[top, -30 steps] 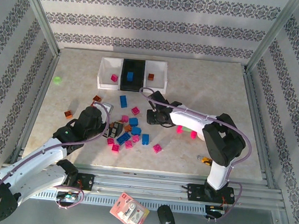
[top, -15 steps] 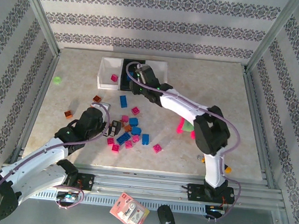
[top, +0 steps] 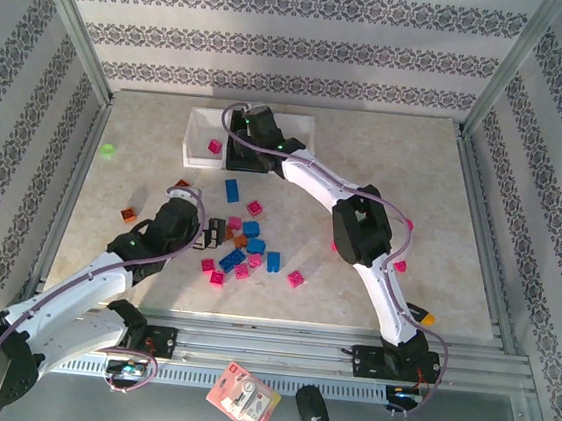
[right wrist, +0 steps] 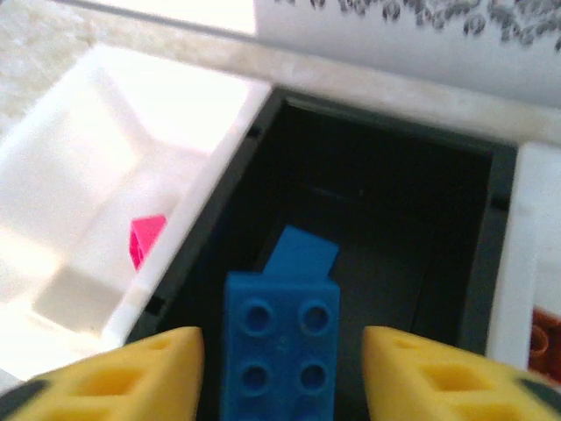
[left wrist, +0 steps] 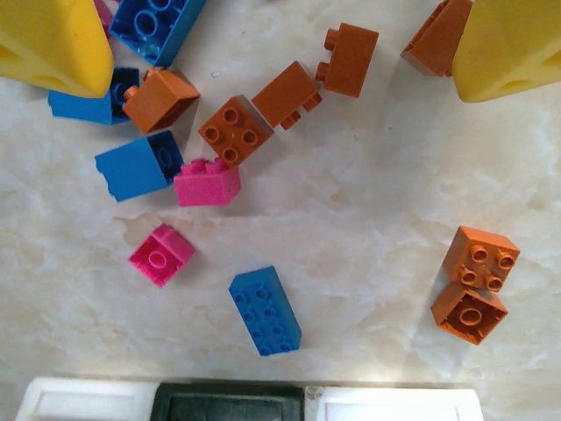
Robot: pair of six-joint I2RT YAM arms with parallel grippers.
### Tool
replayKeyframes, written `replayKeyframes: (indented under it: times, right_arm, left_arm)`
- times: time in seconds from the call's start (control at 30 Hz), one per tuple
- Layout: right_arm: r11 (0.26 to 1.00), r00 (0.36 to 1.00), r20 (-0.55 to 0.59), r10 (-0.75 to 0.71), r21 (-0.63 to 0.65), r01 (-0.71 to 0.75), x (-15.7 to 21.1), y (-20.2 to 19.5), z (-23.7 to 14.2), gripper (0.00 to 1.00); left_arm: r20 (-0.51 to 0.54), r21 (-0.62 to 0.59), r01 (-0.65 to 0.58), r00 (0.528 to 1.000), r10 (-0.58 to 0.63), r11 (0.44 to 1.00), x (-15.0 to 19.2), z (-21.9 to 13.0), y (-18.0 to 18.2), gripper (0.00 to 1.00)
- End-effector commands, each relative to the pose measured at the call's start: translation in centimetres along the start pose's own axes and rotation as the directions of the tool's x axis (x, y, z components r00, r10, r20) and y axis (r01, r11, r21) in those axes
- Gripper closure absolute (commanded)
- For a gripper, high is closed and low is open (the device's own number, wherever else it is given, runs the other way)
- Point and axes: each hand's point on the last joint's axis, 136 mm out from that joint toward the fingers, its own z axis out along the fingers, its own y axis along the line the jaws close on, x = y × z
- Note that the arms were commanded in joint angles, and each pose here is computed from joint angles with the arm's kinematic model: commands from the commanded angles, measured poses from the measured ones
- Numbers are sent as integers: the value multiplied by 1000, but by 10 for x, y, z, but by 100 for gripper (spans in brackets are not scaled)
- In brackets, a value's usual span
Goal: Sort the legos into containers by color
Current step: Place the lego in the container, then pick up the lego from the middle-left of the table.
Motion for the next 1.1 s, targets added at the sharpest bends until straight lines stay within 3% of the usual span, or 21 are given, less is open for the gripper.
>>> replayKeyframes:
  times: [0.0,0.3,0.4,0.5,0.63,1.07]
  right_arm:
    - [998,996,72,-58,2,58,-39,2,-25,36]
    - [992,991,122,-64,-104,76,-37,16,-105,25]
    - [982,990,111,-84,-159,101,-17,21,-132,20]
    - [955,988,80,-132,-255,149,8,34,-157,14]
    - [923,984,47,-173,-340,179,37,41,-180,7]
    - [915,985,-16,-174,-372,155,69,39,-186,5]
  left_arm:
    - [-10,-79,65,998,-66,995,-10,-2,12,1]
    - [-112,-216,175,973,-202,961,-7,22,50,1]
    - [-153,-304,219,950,-274,927,4,26,63,0]
    - [-145,-428,301,908,-393,852,18,24,80,9]
    - [-146,-490,371,857,-494,789,31,26,83,8]
    - [-104,-550,495,758,-643,672,63,46,91,20]
